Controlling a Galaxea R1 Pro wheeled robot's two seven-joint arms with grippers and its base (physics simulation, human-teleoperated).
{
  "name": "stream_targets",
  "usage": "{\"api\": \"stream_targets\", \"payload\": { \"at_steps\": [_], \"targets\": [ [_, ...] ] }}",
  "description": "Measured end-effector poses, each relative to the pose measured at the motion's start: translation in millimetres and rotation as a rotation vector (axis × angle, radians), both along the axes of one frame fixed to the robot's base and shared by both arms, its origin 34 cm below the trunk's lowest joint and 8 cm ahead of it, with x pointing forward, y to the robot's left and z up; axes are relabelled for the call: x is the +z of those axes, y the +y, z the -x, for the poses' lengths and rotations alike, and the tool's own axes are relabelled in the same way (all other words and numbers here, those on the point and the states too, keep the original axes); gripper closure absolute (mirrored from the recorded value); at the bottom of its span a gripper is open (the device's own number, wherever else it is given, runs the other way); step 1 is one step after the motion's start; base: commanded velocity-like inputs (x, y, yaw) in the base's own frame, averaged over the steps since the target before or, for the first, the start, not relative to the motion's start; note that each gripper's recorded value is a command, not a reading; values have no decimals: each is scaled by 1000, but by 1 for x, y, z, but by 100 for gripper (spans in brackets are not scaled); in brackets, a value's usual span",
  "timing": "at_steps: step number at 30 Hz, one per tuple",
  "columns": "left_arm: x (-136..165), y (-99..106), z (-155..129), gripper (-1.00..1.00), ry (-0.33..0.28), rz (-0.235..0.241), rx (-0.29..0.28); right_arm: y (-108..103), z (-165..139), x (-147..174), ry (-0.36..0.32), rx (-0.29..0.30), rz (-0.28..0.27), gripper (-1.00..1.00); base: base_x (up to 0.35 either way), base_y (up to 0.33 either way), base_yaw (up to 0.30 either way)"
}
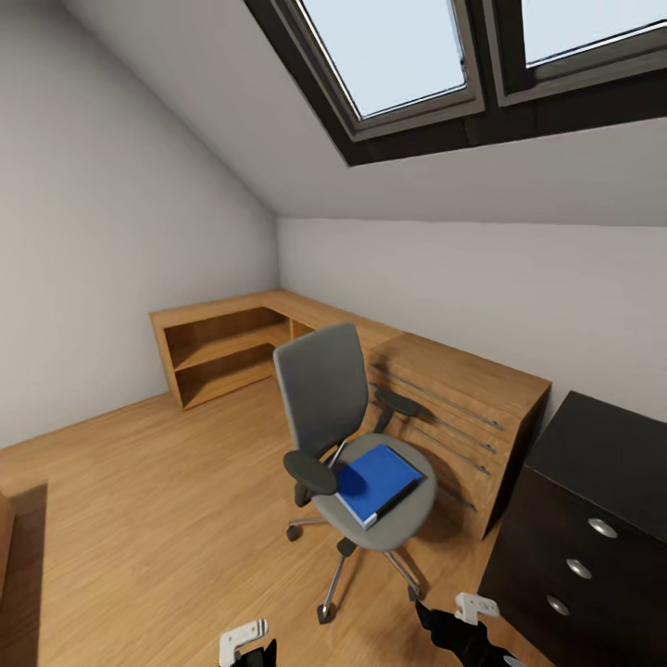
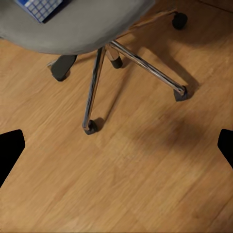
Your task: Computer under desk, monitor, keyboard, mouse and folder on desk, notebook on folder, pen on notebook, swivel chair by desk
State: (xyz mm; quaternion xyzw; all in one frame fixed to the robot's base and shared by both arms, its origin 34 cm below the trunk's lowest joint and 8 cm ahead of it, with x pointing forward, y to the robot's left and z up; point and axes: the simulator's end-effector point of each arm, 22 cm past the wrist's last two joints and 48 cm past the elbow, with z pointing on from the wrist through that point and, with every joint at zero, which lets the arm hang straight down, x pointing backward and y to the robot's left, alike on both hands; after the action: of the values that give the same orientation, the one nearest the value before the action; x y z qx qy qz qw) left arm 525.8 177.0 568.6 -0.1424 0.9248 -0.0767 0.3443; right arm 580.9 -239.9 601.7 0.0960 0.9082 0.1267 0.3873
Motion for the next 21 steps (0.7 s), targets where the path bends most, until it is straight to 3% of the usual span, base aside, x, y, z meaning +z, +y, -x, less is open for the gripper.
{"api": "stream_targets", "payload": {
  "at_steps": [2, 3, 4, 16, 21],
  "targets": [
    [4, 0, -3, -100, 0, 1, -1, 0, 0, 3, 0, 0, 0, -100, 0, 0, 0],
    [32, 7, -40, -100, -91, -6, 13, 0, 0, 5, 0, 1, 0, -100, 0, 0, 0],
    [38, 9, -46, -100, -105, -8, 14, 1, 0, 6, 0, 1, 0, -100, 0, 0, 0],
    [70, 7, -66, -100, -98, 8, 5, 1, 1, 24, 2, 1, -1, -100, 0, 0, 0],
    [88, 17, -77, -100, -119, -17, 31, 1, 2, 31, 3, 1, -1, -100, 0, 0, 0]
  ]
}}
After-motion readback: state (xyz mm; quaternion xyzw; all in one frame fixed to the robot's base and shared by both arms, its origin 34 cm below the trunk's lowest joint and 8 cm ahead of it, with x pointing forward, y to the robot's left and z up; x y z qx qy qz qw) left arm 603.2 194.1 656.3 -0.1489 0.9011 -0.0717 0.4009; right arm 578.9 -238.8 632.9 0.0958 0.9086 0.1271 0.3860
